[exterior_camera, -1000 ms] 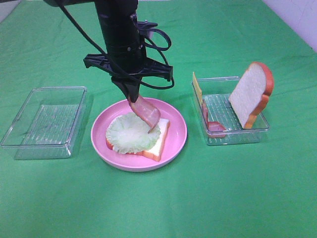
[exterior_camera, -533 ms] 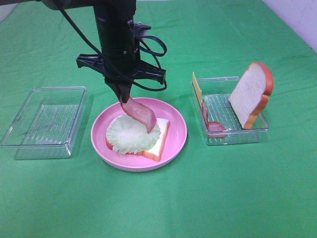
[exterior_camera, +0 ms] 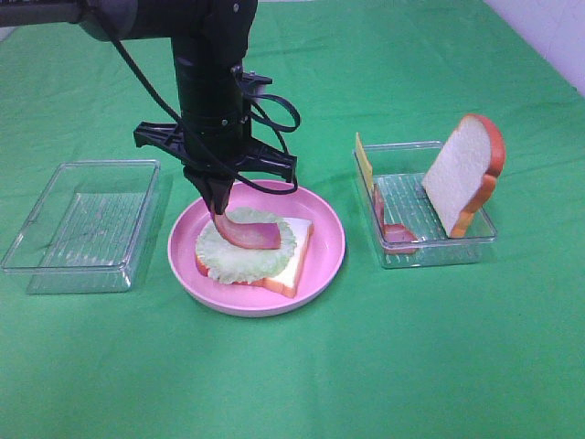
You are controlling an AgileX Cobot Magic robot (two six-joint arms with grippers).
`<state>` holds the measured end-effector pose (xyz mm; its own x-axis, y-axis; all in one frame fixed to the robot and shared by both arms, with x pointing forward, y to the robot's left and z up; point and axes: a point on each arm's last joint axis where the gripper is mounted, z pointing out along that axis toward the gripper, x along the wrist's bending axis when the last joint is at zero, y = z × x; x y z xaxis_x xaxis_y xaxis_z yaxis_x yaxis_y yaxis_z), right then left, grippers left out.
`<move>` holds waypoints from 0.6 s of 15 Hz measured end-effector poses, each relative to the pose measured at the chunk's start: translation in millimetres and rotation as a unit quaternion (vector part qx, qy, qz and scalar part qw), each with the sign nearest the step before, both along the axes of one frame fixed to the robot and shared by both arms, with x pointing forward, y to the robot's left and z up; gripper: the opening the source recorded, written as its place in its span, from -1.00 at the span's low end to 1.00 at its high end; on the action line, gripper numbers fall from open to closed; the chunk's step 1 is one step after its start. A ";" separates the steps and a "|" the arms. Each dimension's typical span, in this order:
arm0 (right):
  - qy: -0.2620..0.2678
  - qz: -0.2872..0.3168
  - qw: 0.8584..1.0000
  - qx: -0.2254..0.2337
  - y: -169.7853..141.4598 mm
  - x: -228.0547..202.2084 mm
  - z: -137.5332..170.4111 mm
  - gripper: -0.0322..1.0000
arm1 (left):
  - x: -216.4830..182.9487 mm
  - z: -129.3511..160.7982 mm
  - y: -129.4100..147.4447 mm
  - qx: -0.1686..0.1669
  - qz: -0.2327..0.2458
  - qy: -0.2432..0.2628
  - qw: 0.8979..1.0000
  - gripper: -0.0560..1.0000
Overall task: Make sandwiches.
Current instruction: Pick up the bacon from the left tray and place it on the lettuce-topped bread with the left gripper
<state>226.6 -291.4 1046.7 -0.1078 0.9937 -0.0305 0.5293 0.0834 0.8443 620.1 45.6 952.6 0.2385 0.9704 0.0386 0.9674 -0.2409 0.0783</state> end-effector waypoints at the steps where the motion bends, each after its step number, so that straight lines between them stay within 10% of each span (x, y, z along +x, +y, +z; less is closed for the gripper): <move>1: 0.000 0.000 1.000 0.000 0.0 0.0 0.0 0.55 | -0.2 -0.5 0.2 0.001 0.000 0.001 1.000 -0.89; 5: 0.000 0.000 1.000 0.000 0.0 0.0 0.0 0.55 | -0.7 -1.5 0.5 0.002 0.000 0.002 1.000 -0.72; 6: 0.000 0.000 1.000 0.000 0.0 0.0 0.0 0.55 | -0.7 -1.5 0.5 0.002 0.000 0.002 1.000 -0.51; 7: 0.000 0.000 1.000 0.000 0.0 0.0 0.0 0.55 | -0.7 -1.5 0.5 0.002 0.000 0.002 1.000 0.21; 9: 0.000 0.000 1.000 0.000 0.0 0.0 0.0 0.55 | -0.9 0.3 0.6 0.001 -0.011 0.001 1.000 0.59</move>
<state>226.6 -291.4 1046.7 -0.1078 0.9937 -0.0305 0.5293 0.0834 0.8443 619.2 46.2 953.0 0.2598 0.9648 0.0410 0.9620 -0.2623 0.0756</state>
